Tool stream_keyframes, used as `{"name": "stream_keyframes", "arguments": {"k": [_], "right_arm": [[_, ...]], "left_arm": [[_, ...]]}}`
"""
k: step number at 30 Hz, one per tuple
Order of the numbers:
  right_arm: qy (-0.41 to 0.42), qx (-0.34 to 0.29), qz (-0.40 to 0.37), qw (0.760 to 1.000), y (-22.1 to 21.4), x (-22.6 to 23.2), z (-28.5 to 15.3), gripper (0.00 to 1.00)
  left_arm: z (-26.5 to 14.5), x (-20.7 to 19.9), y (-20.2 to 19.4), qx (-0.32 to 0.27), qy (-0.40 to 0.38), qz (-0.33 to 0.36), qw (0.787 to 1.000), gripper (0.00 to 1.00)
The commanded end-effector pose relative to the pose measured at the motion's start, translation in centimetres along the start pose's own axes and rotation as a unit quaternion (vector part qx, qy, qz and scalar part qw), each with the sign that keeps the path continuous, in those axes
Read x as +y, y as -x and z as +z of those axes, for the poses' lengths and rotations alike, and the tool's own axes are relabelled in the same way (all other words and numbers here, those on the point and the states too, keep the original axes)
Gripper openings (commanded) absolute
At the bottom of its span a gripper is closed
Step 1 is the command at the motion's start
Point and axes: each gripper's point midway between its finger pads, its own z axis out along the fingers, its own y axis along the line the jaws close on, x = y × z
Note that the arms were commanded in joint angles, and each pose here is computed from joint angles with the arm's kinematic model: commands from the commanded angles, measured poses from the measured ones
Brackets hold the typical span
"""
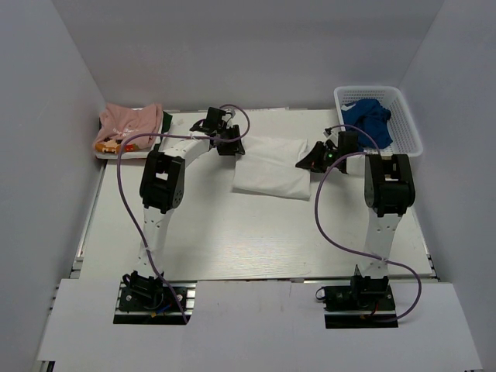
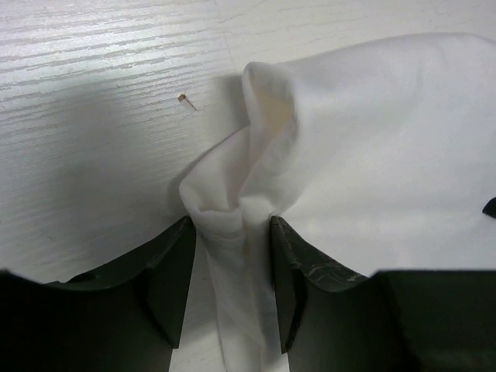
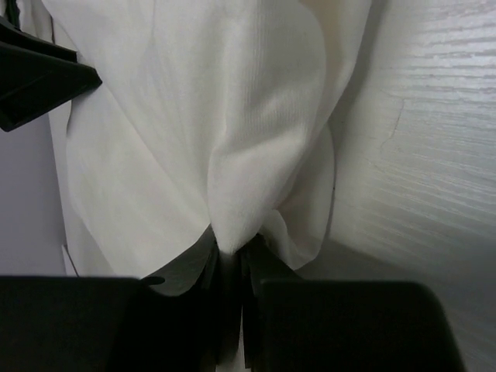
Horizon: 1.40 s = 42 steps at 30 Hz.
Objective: Fold and stack the t-shirts
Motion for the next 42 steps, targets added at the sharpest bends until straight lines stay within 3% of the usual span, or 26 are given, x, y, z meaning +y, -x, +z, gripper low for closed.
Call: {"name": "stream_keyframes", "arguments": {"k": [1,5,8,9,12,13,14,15,19,20,23,27,29,32,38,42], "right_arm": [[-0.040,-0.010,-0.024,0.999,1.0,-0.9,-0.3,0.15],[-0.074,-0.014,-0.029,0.997,2.0,-0.9,-1.1,0.41],[-0.089,-0.028,-0.048,0.994,2.9,-0.1,-2.0,0.72],[-0.093,-0.031,-0.047,0.994,2.9,-0.2,-2.2,0.90],[-0.125,-0.055,-0.055,0.989,4.0,0.8,-4.1,0.90],[-0.133,-0.078,-0.064,0.986,5.1,1.9,-5.3,0.90],[-0.140,-0.083,-0.066,0.985,5.2,2.0,-5.7,0.90],[-0.159,-0.088,-0.061,0.981,5.1,1.4,-6.2,0.90],[-0.188,-0.128,-0.074,0.971,5.8,3.0,-9.3,0.90],[-0.195,-0.136,-0.081,0.968,5.6,3.4,-10.3,0.90],[-0.209,-0.145,-0.089,0.963,5.2,3.5,-11.2,0.90],[-0.219,-0.157,-0.091,0.959,4.5,3.2,-12.1,0.90],[-0.221,-0.162,-0.093,0.957,4.2,3.2,-12.4,0.90],[-0.222,-0.167,-0.094,0.956,4.0,3.1,-12.5,0.90],[-0.212,-0.167,-0.102,0.957,3.9,3.5,-12.3,0.90],[-0.206,-0.178,-0.109,0.956,4.3,3.9,-12.3,0.90]], "left_arm": [[0.9,1.1,-3.1,0.050,0.020,-0.006,0.999,0.54],[1.7,-0.6,-4.5,0.075,-0.032,0.003,0.997,0.59],[1.9,-0.8,-5.3,0.083,-0.050,0.001,0.995,0.55],[1.8,-1.0,-5.4,0.085,-0.055,0.000,0.995,0.52],[2.3,-2.4,-5.7,0.084,-0.076,0.020,0.993,0.37],[2.6,-2.5,-5.2,0.080,-0.078,0.022,0.994,0.28],[2.5,-3.1,-5.2,0.082,-0.080,0.025,0.993,0.04],[2.9,-2.7,-5.6,0.087,-0.073,0.027,0.993,0.00],[3.0,-2.4,-5.1,0.078,-0.051,0.040,0.995,0.00],[1.2,-2.7,-3.0,0.051,-0.030,0.056,0.997,0.00],[-0.3,-1.3,-1.8,0.028,0.020,0.080,0.996,0.00],[-5.7,2.0,1.9,-0.038,0.125,0.124,0.984,0.00],[-9.1,2.6,4.4,-0.082,0.162,0.145,0.973,0.00],[-13.7,5.0,6.9,-0.130,0.247,0.205,0.938,0.00],[-19.8,11.1,9.8,-0.145,0.379,0.231,0.884,0.00],[-23.3,13.7,12.6,-0.166,0.416,0.242,0.861,0.00]]}}
